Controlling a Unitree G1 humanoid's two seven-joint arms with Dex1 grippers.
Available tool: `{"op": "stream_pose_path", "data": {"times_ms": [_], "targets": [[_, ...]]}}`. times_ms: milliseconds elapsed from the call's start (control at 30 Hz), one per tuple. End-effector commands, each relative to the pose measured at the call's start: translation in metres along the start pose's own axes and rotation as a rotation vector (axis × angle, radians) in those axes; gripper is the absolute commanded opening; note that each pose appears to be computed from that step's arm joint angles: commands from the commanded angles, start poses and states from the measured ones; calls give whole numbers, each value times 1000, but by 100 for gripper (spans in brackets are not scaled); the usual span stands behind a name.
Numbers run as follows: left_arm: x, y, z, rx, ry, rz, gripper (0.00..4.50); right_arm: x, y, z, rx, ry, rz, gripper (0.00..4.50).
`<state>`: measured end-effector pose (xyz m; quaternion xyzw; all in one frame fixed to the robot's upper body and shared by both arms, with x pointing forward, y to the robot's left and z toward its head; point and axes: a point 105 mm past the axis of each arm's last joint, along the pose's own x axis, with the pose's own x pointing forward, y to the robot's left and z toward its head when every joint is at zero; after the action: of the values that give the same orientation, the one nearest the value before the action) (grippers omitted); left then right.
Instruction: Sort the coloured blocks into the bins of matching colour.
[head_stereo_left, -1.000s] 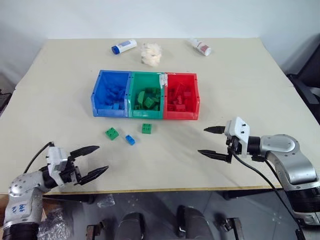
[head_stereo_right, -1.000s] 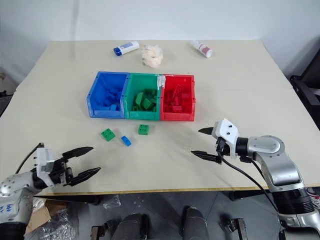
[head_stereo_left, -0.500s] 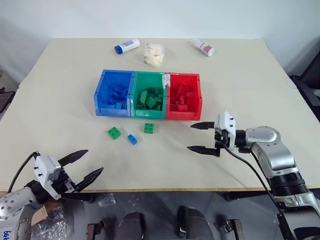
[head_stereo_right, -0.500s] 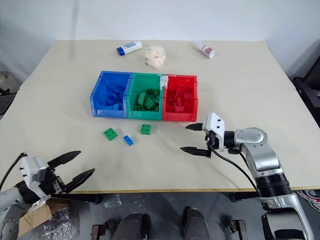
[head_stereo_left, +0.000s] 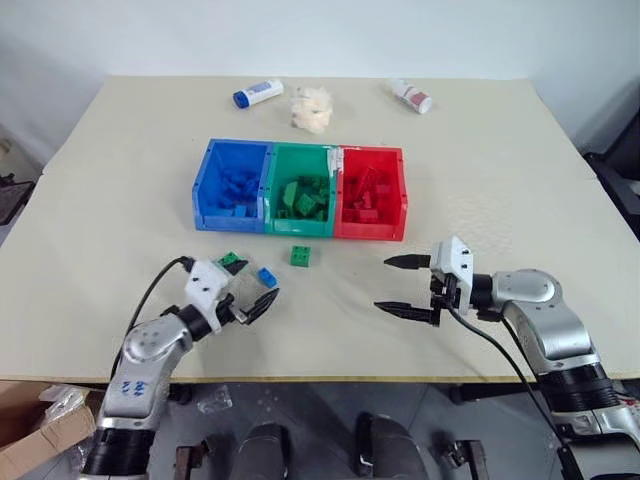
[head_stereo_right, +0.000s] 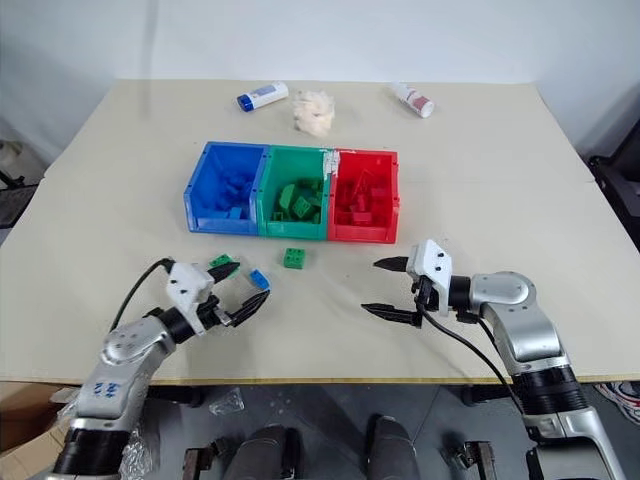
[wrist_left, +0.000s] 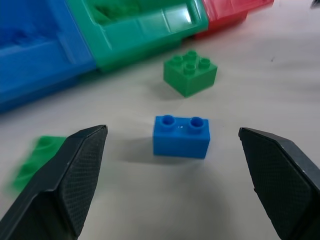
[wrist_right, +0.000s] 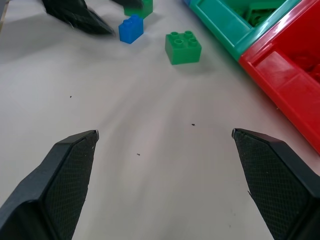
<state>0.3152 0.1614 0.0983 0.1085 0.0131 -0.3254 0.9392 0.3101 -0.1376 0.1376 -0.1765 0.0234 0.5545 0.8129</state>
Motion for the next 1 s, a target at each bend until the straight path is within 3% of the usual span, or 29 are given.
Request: {"op": "stream_pose_path", "data": {"times_ms": [33,233,333,600,733,900,1000], "targets": [[11,-4,-4,33,-2,-43,450,-11,-2,12,-38,-30,-56,447],[28,-4,-6,39,26,-85,450,-12,2,12,-30,-36,-88,447],[30,-8,-4,41,3,-123,390,-13,3,11,-28,-36,-98,450],[30,-7,14,56,-56,-154,147,-16,3,15,-9,-86,-100,450],[29,0,36,102,-84,-138,148,-15,-1,18,1,-115,-117,450],[25,29,66,72,-168,9,148,-11,-6,27,5,-177,-142,450],[24,61,84,89,-192,121,148,-8,-19,45,18,-290,-210,450]]}}
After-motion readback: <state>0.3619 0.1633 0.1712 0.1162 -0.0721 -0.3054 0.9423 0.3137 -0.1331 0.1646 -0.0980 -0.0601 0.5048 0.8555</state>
